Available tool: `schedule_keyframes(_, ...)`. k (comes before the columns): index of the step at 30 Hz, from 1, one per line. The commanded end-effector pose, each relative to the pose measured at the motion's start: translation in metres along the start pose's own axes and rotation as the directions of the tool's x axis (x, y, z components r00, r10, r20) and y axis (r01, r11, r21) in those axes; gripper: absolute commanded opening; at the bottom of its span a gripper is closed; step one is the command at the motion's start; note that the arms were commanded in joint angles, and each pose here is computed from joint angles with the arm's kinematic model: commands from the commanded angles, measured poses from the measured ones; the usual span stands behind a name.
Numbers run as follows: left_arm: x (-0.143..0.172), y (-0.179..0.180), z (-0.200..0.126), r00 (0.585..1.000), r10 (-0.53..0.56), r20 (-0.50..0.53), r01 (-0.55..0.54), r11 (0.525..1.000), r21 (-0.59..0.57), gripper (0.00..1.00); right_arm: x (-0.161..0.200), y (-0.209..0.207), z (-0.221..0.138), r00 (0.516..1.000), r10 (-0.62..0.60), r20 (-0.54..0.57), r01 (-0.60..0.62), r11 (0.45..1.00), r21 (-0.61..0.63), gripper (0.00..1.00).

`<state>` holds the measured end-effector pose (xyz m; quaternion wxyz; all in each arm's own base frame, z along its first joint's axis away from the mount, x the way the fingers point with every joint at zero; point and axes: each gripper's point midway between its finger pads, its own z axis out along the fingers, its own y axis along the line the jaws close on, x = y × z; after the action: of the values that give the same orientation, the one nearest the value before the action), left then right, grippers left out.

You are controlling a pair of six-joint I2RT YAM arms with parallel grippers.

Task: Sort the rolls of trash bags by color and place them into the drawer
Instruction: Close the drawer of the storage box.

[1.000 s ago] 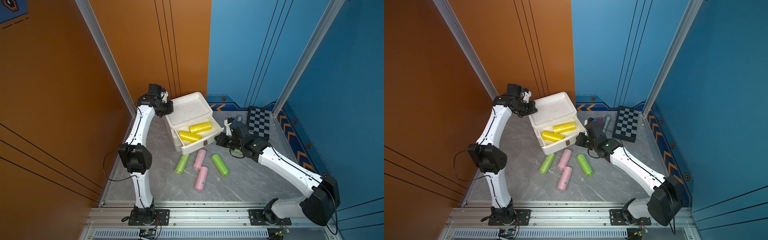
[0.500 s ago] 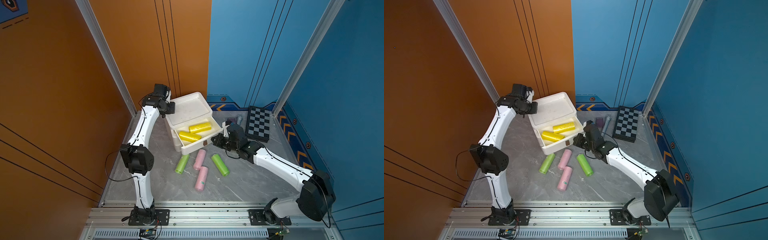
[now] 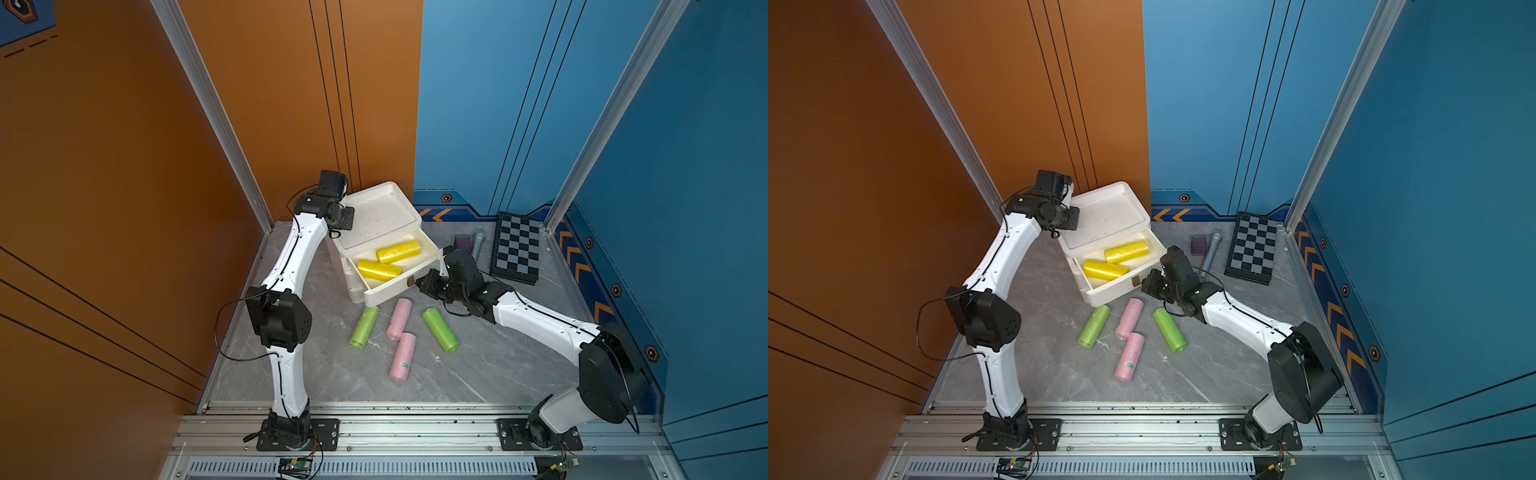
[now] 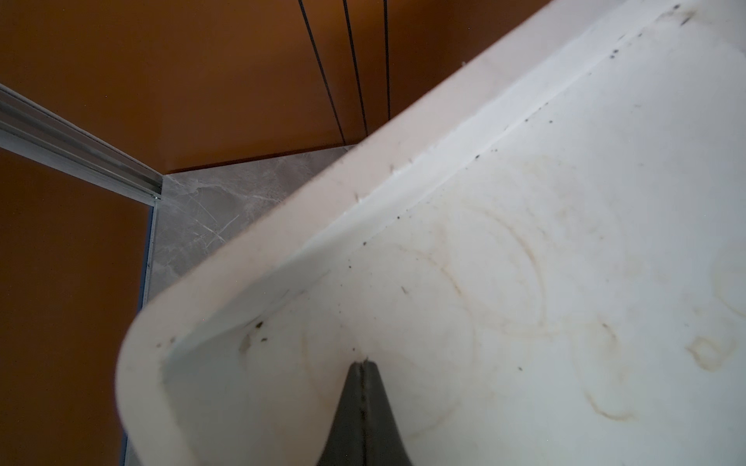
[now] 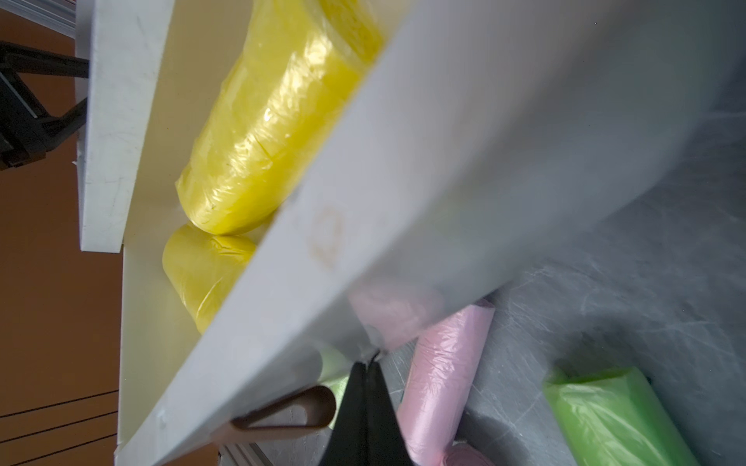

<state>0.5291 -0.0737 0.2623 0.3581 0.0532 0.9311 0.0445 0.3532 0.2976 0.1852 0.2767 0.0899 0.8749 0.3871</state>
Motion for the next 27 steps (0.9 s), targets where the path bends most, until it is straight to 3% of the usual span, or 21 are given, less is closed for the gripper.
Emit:
schedule_keyframes(1,0.107,-0.002,0.046,0.917,0.088,-0.390,-0.100,0.995,-0.010,0.00,-0.018,0.038,-0.007,0.998,-0.006,0.058,0.012,0.994,-0.108,0.00)
schedule_keyframes(15,0.113,-0.005,0.050,0.907,0.090,-0.411,-0.102,0.995,-0.007,0.00,0.017,0.045,-0.064,0.993,-0.058,0.102,0.066,0.995,-0.079,0.00)
schedule_keyframes(23,0.120,-0.009,0.051,0.898,0.109,-0.425,-0.120,0.993,0.001,0.00,0.020,0.030,-0.041,0.995,-0.074,0.071,0.076,0.997,-0.021,0.00)
schedule_keyframes(27,0.125,-0.011,0.051,0.883,0.164,-0.440,-0.194,0.981,-0.022,0.00,0.011,0.031,-0.014,0.995,-0.076,0.067,0.077,0.997,-0.022,0.00)
